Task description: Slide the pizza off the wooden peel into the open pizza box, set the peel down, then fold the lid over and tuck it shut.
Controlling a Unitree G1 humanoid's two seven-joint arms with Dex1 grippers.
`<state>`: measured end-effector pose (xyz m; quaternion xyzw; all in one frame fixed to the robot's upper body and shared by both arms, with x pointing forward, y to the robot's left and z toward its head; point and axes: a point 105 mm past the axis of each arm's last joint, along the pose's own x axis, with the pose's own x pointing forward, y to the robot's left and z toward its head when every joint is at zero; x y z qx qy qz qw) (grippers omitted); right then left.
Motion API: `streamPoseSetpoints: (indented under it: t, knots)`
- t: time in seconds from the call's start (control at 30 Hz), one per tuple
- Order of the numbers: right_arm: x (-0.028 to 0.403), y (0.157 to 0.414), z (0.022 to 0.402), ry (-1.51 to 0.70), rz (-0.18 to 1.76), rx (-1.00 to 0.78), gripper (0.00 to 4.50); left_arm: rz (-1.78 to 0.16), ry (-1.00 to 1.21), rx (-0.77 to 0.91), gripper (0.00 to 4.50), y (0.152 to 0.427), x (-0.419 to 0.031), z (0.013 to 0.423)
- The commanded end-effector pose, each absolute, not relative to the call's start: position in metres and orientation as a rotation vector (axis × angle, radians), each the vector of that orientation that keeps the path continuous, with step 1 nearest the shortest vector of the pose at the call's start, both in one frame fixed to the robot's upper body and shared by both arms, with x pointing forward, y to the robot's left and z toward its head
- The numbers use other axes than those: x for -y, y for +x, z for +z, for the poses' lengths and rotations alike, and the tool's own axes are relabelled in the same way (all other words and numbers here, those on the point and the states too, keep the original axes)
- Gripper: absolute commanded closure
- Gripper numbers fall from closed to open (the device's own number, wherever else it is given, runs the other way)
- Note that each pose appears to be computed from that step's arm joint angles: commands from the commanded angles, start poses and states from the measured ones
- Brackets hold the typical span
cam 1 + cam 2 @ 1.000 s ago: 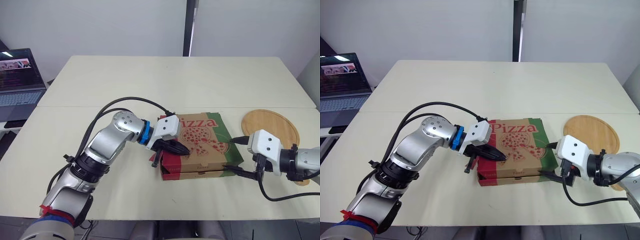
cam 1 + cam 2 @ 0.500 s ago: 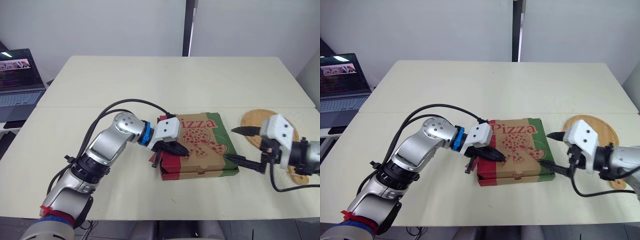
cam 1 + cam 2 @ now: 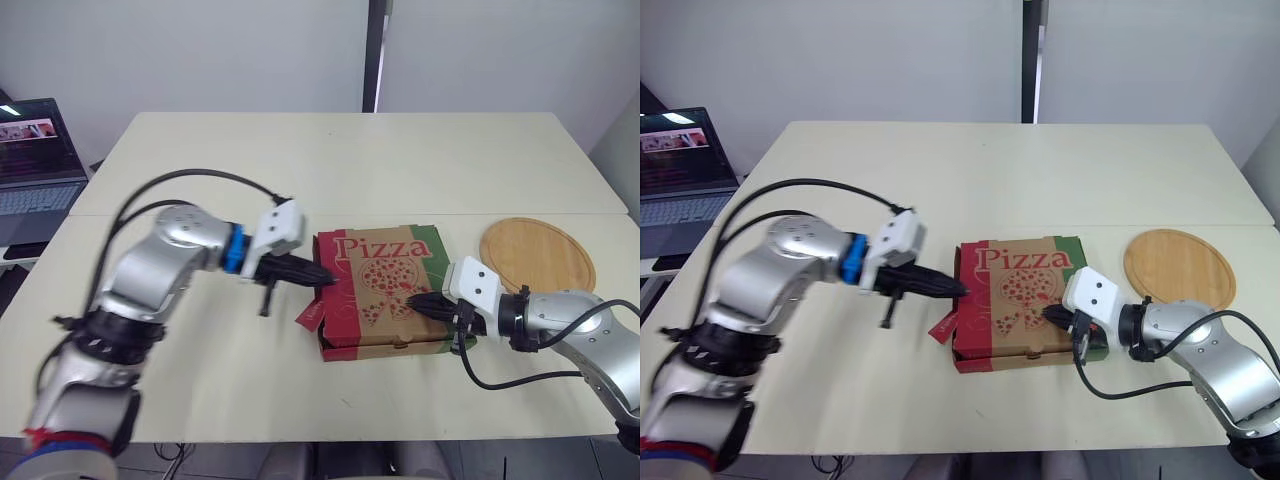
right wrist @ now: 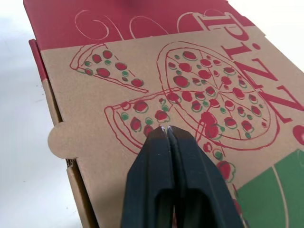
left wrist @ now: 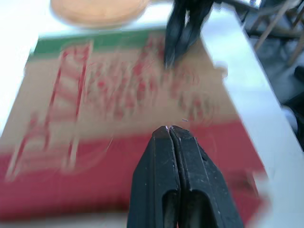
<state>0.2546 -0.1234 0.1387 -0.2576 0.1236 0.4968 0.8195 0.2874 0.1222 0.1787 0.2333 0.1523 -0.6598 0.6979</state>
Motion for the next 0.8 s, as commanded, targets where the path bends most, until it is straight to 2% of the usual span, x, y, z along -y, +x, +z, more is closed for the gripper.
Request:
streamPoseSetpoints:
  t: [0.03,0.23,0.57,0.8]
  knots:
    - [0.121,0.253,0.146,-0.574,1.077,-0.227,4.47,-1.478,0.584,-0.386,4.5,0.278,-0.138,0.173]
    - [0.119,0.255,0.149,-0.587,1.092,-0.218,4.47,-1.49,0.571,-0.363,4.5,0.273,-0.122,0.157]
    - [0.12,0.258,0.152,-0.595,1.102,-0.211,4.47,-1.552,0.687,-0.375,4.5,0.267,-0.108,0.131]
    - [0.12,0.258,0.154,-0.605,1.113,-0.213,4.47,-1.542,0.659,-0.312,4.5,0.273,-0.097,0.139]
